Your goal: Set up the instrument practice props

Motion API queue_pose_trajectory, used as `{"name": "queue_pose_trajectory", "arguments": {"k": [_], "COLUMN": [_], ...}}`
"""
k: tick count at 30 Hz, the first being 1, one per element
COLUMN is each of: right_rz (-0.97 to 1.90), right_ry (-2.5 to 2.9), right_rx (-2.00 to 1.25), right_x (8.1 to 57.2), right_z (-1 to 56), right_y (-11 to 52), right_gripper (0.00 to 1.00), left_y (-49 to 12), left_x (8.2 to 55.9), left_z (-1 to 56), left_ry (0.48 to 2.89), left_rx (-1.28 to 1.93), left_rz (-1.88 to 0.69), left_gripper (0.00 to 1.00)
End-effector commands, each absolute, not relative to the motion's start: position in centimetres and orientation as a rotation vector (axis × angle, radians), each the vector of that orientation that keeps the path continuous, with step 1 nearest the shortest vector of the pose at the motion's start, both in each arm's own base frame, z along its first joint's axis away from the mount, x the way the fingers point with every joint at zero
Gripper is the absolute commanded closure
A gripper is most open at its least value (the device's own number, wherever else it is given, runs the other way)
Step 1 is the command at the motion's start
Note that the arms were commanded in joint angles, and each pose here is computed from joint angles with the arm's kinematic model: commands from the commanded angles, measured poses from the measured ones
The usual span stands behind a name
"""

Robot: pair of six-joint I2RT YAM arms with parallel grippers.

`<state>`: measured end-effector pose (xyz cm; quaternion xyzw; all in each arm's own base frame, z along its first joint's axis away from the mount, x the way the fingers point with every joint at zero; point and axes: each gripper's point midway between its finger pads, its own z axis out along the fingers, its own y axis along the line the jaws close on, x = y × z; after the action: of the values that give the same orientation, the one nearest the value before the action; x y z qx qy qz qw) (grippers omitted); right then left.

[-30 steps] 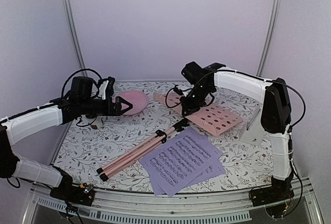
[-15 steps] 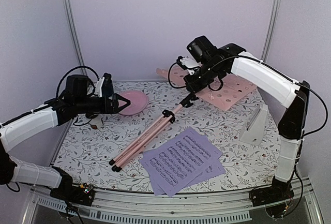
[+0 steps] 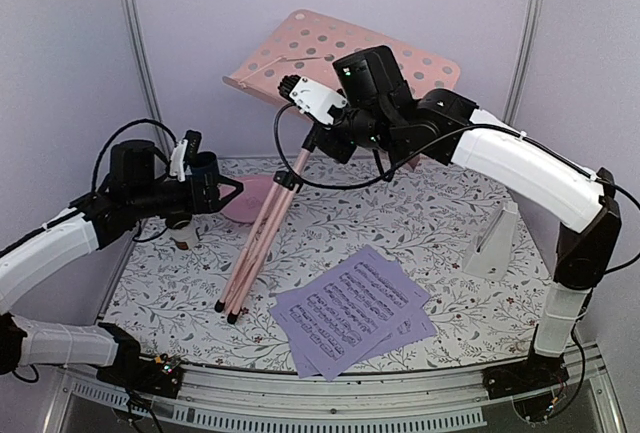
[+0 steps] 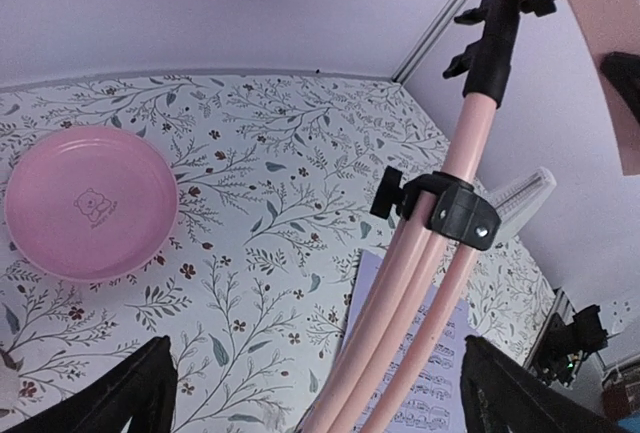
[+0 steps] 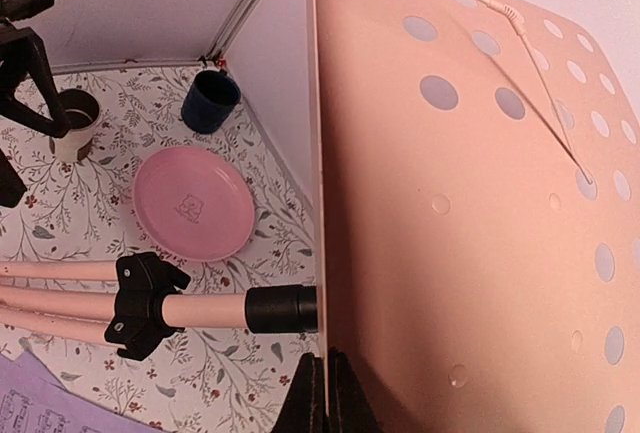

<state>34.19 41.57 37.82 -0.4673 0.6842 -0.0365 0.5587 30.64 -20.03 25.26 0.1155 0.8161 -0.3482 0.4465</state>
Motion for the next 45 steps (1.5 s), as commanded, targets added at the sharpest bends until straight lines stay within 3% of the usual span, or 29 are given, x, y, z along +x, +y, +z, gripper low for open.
{"name": "queue_pose_trajectory", "arguments": {"k": [1,10,22,29,32,41,45], "right_rz": [-0.153,-0.233,-0.467,-0.552,-0.569,-0.615,-0.633], "right_ry": [1.143,0.867,0.571,0.542,0.537,0.535,0.554], "right_rx": [-0.592,-0.528,-0.706,-0.763,-0.78,-0.804,-0.799], "right_x": [31.6,27.6,25.3,27.6,28.3,29.7,30.3], "right_z": [59.8,65.0,63.5,61.7,60.6,59.8,59.6], "right_y": [34.3,31.6,33.0,34.0,34.5,35.9,36.1], "right_gripper": [1.0,1.0,1.0,1.0,1.0,1.0,1.0], "left_y": [-19.7,-20.0,-22.6,-26.1,-27.2,-29.9,-31.6], "left_x": [30.2,30.7,32.7,32.5,31.8,33.2,34.3], "left_z": [26.6,28.0,27.3,26.3,26.2,26.2,26.1], "left_ry": [1.946,1.833,1.7,1.595,1.503,1.37,1.361], "left_rx": [0.293,0.298,0.402,0.54,0.607,0.665,0.67], "left_rz": [-0.833,-0.855,-0.83,-0.765,-0.724,-0.626,-0.594], "left_gripper": [0.01,0.01,0.01,0.1,0.18,0.63,0.74]}}
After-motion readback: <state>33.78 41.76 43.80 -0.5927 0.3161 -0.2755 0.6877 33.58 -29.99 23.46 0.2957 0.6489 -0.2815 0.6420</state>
